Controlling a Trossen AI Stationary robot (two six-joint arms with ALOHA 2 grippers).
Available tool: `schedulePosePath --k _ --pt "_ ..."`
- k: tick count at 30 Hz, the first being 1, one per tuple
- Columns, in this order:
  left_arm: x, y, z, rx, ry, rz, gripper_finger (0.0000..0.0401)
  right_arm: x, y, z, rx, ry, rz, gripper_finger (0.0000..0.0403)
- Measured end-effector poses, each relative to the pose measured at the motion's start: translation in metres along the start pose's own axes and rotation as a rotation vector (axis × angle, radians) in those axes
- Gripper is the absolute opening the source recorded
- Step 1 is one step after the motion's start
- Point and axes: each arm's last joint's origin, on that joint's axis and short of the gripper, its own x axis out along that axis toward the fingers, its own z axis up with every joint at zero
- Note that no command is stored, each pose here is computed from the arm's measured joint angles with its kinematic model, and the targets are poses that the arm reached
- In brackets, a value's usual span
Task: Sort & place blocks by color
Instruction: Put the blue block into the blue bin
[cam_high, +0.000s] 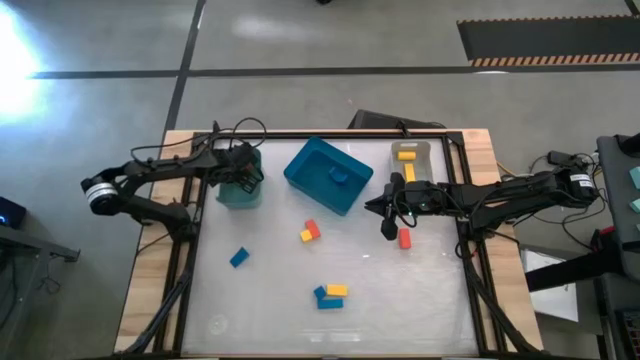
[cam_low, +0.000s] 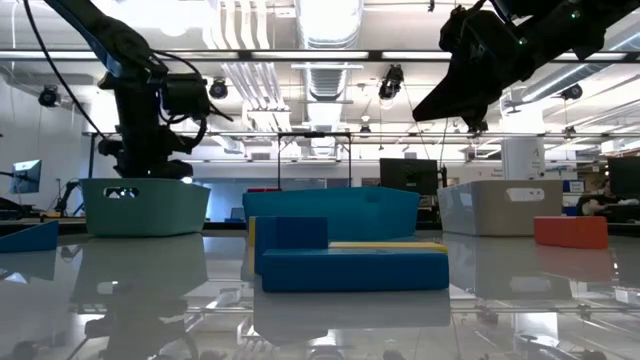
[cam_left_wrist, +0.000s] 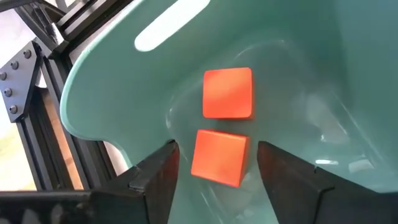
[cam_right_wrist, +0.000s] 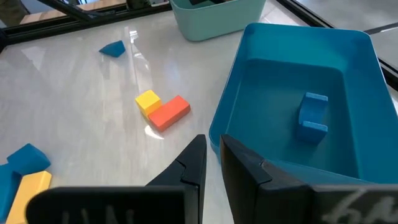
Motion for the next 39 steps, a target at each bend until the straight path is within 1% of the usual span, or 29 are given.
schedulePosePath --k 5,10,18,22,25,30,34,39 --pt "-0.005 0.002 0.000 -0.008 -0.019 -0.024 0.0210 0.000 0.000 0.000 0.000 0.000 0.000 0.0036" --pt "-0.024 0.003 -0.001 -0.032 -0.069 -0.168 0.0210 0.000 0.000 0.000 0.011 0.000 0.000 0.0036" --pt "-0.069 0.000 -0.012 -0.063 -0.259 -0.338 0.0210 0.000 0.000 0.000 0.010 0.000 0.000 0.0036" --pt "-0.090 -0.006 -0.017 -0.037 -0.371 -0.448 0.0210 0.000 0.000 0.000 0.010 0.000 0.000 0.0036" --pt "-0.104 -0.015 -0.019 -0.007 -0.444 -0.535 0.0210 0.000 0.000 0.000 0.009 0.000 0.000 0.0036" --pt "-0.122 -0.040 -0.027 0.073 -0.529 -0.686 0.0210 0.000 0.000 0.000 0.020 0.000 0.000 0.0036" --pt "-0.133 -0.061 -0.038 0.152 -0.551 -0.779 0.0210 0.000 0.000 0.000 0.024 0.000 0.000 0.0036" --pt "-0.138 -0.084 -0.052 0.249 -0.539 -0.841 0.0210 0.000 0.000 0.000 0.026 -0.001 0.000 0.0036"
